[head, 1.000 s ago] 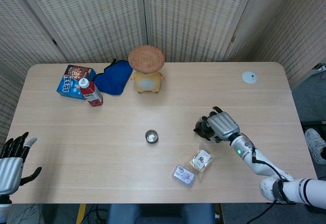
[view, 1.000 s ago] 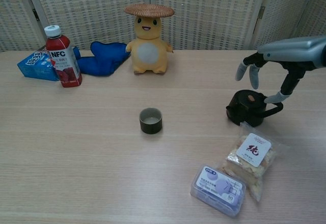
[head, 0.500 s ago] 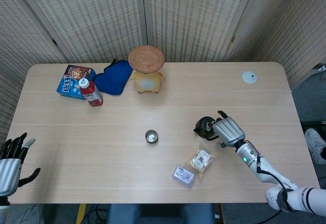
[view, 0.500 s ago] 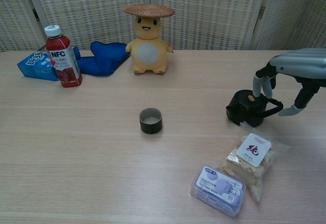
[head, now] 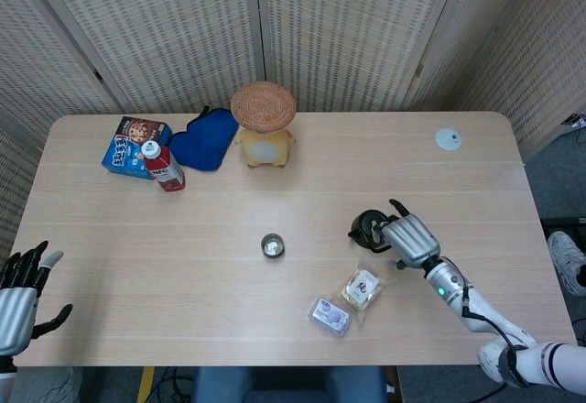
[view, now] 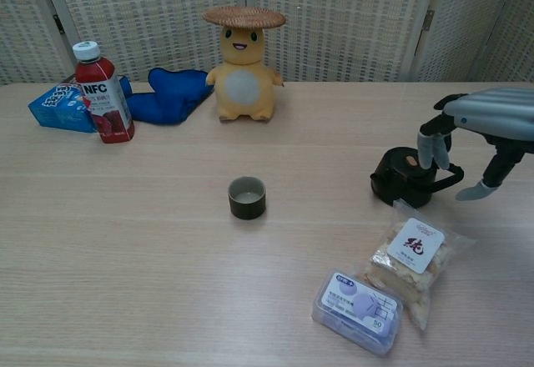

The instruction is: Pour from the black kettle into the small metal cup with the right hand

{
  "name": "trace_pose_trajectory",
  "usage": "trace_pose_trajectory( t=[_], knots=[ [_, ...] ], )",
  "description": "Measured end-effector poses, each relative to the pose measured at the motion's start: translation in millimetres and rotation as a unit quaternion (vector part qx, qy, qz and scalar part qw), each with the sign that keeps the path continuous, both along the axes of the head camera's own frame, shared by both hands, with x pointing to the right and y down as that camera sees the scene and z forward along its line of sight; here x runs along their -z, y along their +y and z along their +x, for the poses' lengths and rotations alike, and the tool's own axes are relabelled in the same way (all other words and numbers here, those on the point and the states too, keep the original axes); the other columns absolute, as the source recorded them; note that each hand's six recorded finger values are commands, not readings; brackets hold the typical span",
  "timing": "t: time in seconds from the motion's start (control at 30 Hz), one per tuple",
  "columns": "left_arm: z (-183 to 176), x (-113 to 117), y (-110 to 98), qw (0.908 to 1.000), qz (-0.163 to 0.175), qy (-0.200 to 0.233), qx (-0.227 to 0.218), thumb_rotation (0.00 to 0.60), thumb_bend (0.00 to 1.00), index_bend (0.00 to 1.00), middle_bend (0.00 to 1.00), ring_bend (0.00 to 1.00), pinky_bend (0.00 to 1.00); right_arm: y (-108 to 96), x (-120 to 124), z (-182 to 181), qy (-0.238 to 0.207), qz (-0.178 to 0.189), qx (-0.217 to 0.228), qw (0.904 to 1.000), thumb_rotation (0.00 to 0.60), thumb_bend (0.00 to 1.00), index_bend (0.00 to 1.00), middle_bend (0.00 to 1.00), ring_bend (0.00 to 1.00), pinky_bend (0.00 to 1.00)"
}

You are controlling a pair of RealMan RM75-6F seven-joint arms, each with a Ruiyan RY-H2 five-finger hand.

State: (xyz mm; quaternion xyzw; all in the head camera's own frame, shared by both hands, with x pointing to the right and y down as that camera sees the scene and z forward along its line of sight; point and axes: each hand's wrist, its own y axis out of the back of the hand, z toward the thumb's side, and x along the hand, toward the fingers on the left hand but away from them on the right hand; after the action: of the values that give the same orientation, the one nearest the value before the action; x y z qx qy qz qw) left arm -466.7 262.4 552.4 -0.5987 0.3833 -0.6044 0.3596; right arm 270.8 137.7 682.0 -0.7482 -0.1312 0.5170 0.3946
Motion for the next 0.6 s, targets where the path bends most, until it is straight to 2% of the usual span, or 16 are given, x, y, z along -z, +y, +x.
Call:
trace_pose_trajectory(
  t=[0.1, 0.27, 0.6],
  knots=[
    [0, 0, 0, 1.0, 0.0, 0.001, 0.001, 0.6, 0.24, 0.13, 0.0, 0.06, 0.0, 0, 0, 0, 0.001, 0.007, 0.001, 1.0, 0.466, 0.0, 0.5, 0.51, 0.36, 0.0],
    [0, 0, 1, 1.0, -0.001, 0.006, 0.003, 0.6, 0.22, 0.13, 0.0, 0.06, 0.0, 1, -3, 1, 0.007, 0.011, -0.001, 0.9999, 0.421, 0.0, 0.53, 0.52, 0.36, 0.0],
    [3, -2, -1, 0.9999, 0.0, 0.01, 0.0, 0.6, 0.2, 0.13, 0.0, 0.06, 0.0, -2, -12, 1, 0.02, 0.013, -0.005, 0.9997, 0.41, 0.0, 0.54, 0.52, 0.36, 0.0]
  ],
)
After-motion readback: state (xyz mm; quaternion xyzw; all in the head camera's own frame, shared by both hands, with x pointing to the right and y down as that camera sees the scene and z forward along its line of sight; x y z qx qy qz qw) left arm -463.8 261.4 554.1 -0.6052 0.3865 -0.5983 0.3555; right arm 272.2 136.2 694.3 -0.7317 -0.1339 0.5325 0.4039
